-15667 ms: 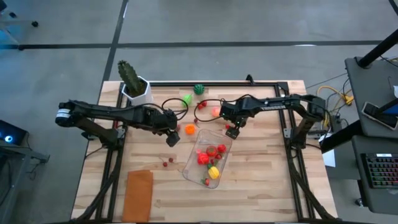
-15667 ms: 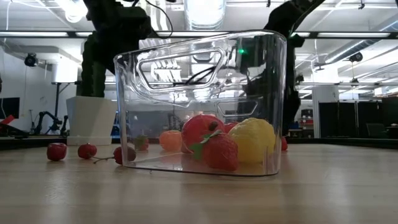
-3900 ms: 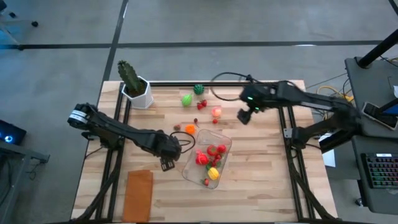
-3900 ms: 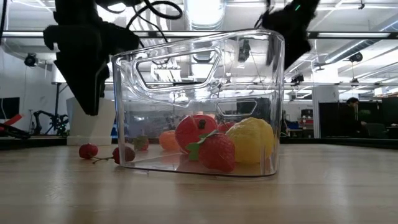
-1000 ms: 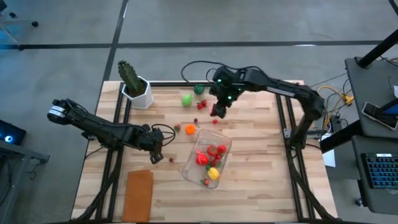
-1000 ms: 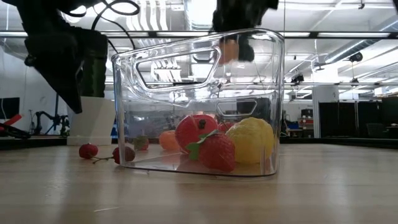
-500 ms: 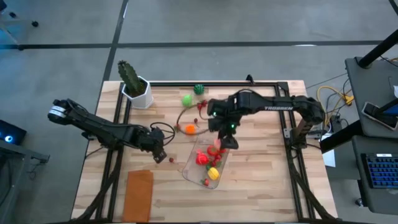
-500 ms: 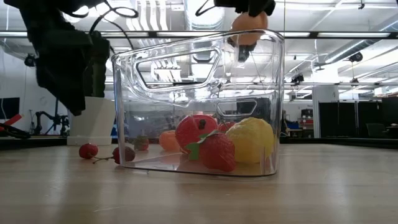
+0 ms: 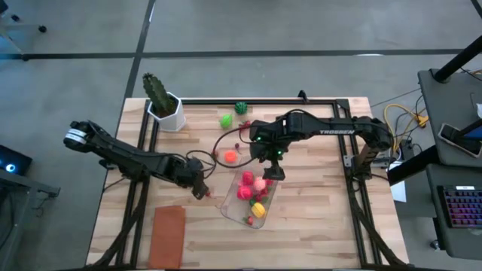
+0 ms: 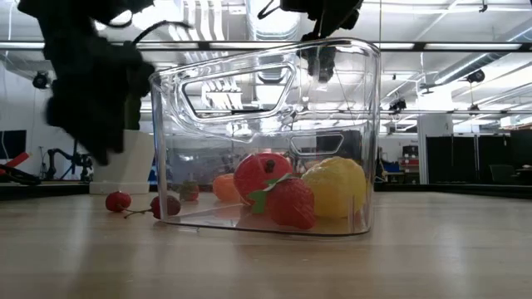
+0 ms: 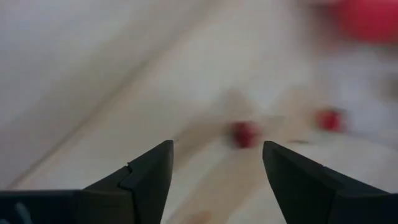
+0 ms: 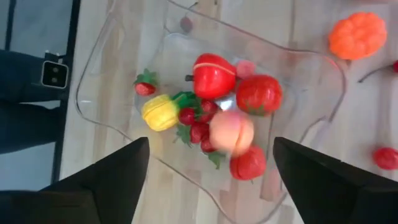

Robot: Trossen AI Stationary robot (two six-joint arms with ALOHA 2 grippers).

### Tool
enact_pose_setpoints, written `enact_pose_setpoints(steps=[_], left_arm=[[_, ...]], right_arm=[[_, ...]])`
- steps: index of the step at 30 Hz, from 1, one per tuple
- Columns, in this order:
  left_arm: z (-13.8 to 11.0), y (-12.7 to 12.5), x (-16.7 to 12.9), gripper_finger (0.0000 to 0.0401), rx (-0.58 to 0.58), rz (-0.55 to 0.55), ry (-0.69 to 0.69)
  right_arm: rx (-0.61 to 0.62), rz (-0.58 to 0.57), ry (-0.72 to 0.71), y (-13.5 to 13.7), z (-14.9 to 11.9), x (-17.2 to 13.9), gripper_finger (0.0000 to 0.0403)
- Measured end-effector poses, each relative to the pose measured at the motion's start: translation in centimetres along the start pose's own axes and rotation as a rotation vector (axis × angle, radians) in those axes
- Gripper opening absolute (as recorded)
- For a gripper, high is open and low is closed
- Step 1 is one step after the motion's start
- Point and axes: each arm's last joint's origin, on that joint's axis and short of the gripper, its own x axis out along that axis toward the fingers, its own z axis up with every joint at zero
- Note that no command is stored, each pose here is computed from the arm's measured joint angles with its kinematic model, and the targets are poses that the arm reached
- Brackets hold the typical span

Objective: Pick and placing Produce into tupperware
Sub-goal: Put the red cherry into the transparent bin

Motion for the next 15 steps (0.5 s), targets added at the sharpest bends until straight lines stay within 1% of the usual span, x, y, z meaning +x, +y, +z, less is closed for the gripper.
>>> enact_pose_setpoints(steps=[2, 4, 6, 7, 8, 11, 15], left_arm=[[0.1, -1.2, 0.0, 0.0235, 0.146, -0.119, -0.013], [-0.1, -2.3, 0.1, 0.0235, 0.332, -0.211, -0.048], [-0.4, -3.2, 0.2, 0.0235, 0.534, -0.256, -0.088], [-0.4, -3.6, 0.2, 0.0235, 0.607, -0.263, -0.101], [-0.5, -3.7, 0.4, 0.0235, 0.650, -0.260, -0.103], [-0.8, -3.3, 1.3, 0.0235, 0.680, -0.188, -0.056], [-1.0, -2.7, 2.5, 0.0235, 0.768, -0.076, -0.032]], right_arm=[[-0.013, -0.021, -0.013, 0.2, -0.2, -0.7, 0.0342], [-0.037, -0.051, -0.029, 0.5, -0.4, -1.6, 0.0342], [-0.064, -0.099, -0.045, 0.7, -0.6, -2.4, 0.0340], [-0.076, -0.128, -0.053, 0.8, -0.7, -2.9, 0.0338], [-0.084, -0.158, -0.059, 0.8, -0.8, -3.3, 0.0336], [-0.086, -0.238, -0.088, 1.0, -1.2, -4.7, 0.0330], [-0.069, -0.274, -0.126, 0.7, -1.7, -6.1, 0.0329]])
